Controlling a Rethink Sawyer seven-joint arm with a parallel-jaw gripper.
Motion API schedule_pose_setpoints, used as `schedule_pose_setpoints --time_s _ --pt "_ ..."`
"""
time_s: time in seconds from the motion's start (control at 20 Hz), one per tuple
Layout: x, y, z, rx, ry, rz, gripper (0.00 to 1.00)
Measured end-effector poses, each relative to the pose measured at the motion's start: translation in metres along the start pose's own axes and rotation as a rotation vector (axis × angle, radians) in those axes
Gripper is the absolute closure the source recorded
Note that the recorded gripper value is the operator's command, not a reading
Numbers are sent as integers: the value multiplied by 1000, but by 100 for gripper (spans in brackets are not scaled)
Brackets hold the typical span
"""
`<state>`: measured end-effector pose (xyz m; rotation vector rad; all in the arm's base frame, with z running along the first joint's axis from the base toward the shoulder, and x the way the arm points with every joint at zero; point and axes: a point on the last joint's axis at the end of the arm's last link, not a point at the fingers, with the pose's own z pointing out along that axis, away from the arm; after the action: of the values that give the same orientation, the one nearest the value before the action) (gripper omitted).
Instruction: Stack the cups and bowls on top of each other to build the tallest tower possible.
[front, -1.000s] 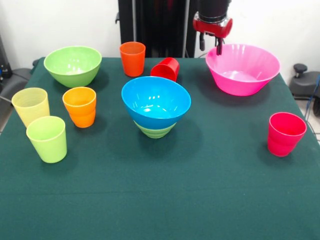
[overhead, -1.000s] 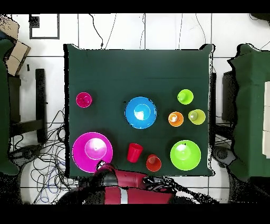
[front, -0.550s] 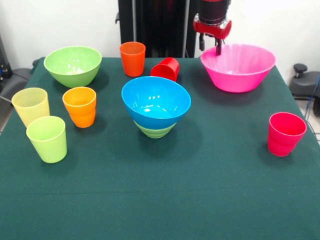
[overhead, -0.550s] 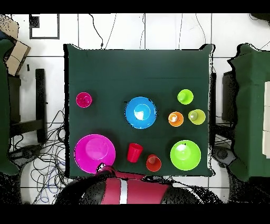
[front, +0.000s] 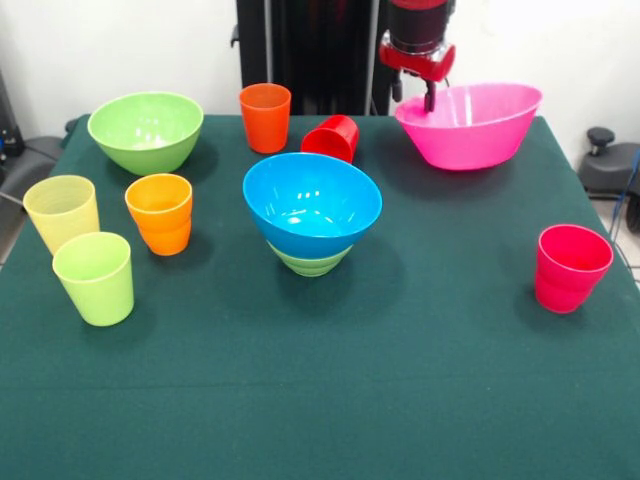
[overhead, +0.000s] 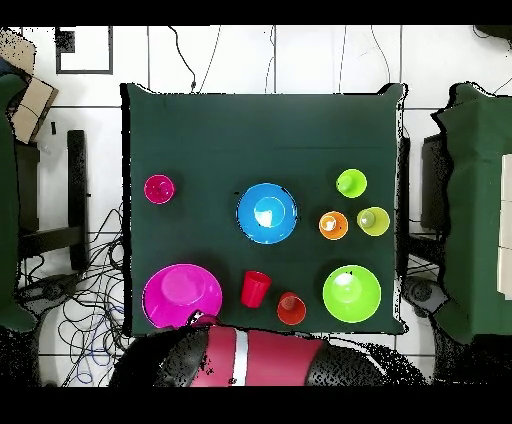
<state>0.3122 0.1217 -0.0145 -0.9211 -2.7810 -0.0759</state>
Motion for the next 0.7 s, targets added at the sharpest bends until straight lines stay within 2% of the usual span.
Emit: schedule_pose_setpoints --time_s 0.3,0.7 --pt "-5 -1 -3 -6 -7 9 0" --pt "-18 10 -17 -36 -55 1 0"
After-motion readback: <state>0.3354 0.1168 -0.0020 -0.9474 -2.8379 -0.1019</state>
